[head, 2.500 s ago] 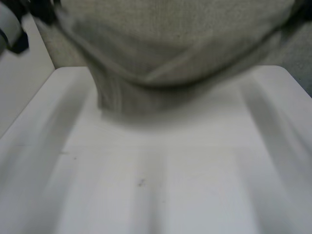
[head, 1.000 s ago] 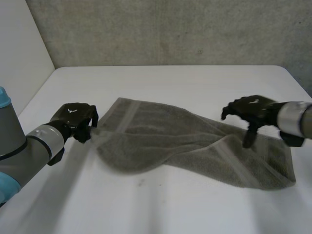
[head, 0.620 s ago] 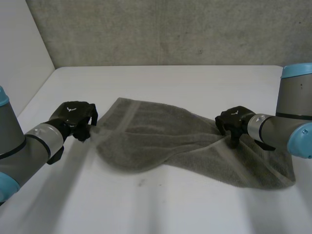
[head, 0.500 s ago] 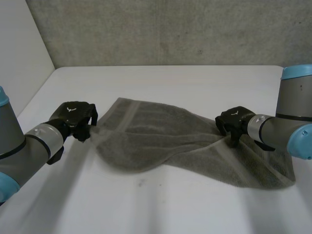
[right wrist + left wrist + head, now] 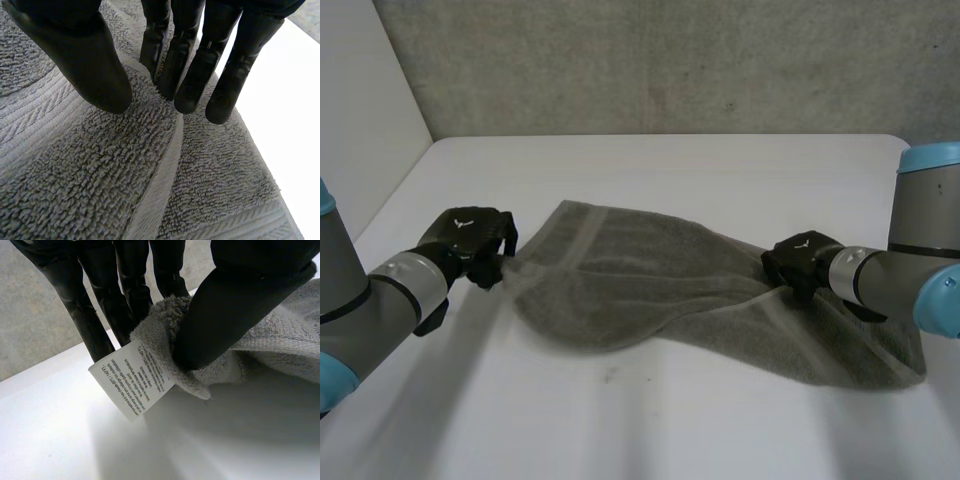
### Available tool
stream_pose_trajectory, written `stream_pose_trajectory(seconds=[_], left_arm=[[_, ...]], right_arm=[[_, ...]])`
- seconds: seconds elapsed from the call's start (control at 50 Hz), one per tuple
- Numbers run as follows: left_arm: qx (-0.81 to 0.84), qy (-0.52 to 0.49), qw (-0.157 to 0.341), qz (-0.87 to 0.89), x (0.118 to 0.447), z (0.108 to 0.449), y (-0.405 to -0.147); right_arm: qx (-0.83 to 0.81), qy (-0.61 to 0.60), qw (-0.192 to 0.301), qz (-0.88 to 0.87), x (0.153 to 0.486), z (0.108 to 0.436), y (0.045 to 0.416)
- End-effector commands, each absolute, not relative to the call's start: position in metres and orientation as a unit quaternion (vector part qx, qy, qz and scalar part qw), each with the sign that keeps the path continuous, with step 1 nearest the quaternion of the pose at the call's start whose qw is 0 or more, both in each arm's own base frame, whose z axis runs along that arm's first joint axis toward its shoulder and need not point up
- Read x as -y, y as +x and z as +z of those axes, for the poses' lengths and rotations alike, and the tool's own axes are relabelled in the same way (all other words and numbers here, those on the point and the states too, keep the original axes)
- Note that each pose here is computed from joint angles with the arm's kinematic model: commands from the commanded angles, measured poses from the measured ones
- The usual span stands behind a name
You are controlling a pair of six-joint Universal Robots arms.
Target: Fold the towel.
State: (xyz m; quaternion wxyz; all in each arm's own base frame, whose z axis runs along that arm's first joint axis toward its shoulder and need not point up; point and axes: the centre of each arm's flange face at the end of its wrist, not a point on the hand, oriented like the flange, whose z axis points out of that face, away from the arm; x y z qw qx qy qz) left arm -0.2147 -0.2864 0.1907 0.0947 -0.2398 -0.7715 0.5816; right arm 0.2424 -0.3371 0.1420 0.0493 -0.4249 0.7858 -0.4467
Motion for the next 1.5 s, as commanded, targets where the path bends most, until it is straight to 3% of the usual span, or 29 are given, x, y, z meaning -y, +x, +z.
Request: stream_pose_trajectory(seconds=[0.02, 0.12, 0.26, 0.3, 0.32, 0.36, 0.42, 0.52, 0.78, 0.9, 1.02, 1.14, 1.22, 1.32, 1.42, 1.46, 1.48, 1.5], left_arm=[[0.772, -0.239, 0.094, 0.581, 0.286, 0.191, -0.214], [0.772, -0.238, 0.094, 0.582, 0.287, 0.191, -0.214], [0.769, -0.238, 0.093, 0.586, 0.286, 0.197, -0.214], [0.759, -0.236, 0.089, 0.600, 0.281, 0.217, -0.211], [0.759, -0.236, 0.089, 0.600, 0.281, 0.217, -0.211], [0.749, -0.233, 0.086, 0.614, 0.275, 0.240, -0.207], [0.743, -0.230, 0.084, 0.623, 0.270, 0.254, -0.205], [0.712, -0.221, 0.073, 0.662, 0.247, 0.316, -0.196], [0.709, -0.216, 0.068, 0.668, 0.202, 0.402, -0.185], [0.714, -0.209, 0.061, 0.666, 0.203, 0.422, -0.180], [0.749, -0.199, 0.058, 0.629, 0.229, 0.404, -0.176], [0.805, -0.202, 0.070, 0.553, 0.266, 0.355, -0.183], [0.828, -0.212, 0.085, 0.513, 0.290, 0.323, -0.196], [0.820, -0.213, 0.093, 0.523, 0.324, 0.314, -0.208], [0.766, -0.189, 0.119, 0.603, 0.354, 0.347, -0.224], [0.687, -0.158, 0.142, 0.695, 0.365, 0.395, -0.226], [0.686, -0.158, 0.142, 0.695, 0.365, 0.396, -0.226], [0.643, -0.138, 0.161, 0.735, 0.366, 0.420, -0.225]], right_arm=[[-0.789, -0.421, 0.050, -0.445, 0.335, 0.143, 0.240], [-0.788, -0.417, 0.051, -0.450, 0.333, 0.149, 0.239], [-0.765, -0.403, 0.042, -0.500, 0.321, 0.203, 0.235], [-0.750, -0.381, 0.033, -0.539, 0.315, 0.242, 0.227], [-0.750, -0.381, 0.033, -0.539, 0.315, 0.242, 0.227], [-0.730, -0.360, 0.017, -0.581, 0.305, 0.285, 0.214], [-0.721, -0.352, 0.008, -0.596, 0.297, 0.306, 0.207], [-0.699, -0.329, -0.035, -0.634, 0.267, 0.371, 0.177], [-0.618, -0.316, -0.108, -0.712, 0.210, 0.466, 0.146], [-0.624, -0.318, -0.108, -0.706, 0.206, 0.474, 0.142], [-0.646, -0.319, -0.096, -0.687, 0.216, 0.462, 0.140], [-0.721, -0.326, -0.046, -0.610, 0.264, 0.406, 0.137], [-0.731, -0.354, -0.009, -0.583, 0.291, 0.373, 0.160], [-0.719, -0.349, -0.026, -0.601, 0.328, 0.356, 0.185], [-0.666, -0.307, -0.055, -0.677, 0.366, 0.373, 0.208], [-0.610, -0.264, -0.058, -0.745, 0.376, 0.407, 0.215], [-0.609, -0.264, -0.058, -0.745, 0.376, 0.408, 0.215], [-0.578, -0.240, -0.050, -0.778, 0.373, 0.430, 0.216]])
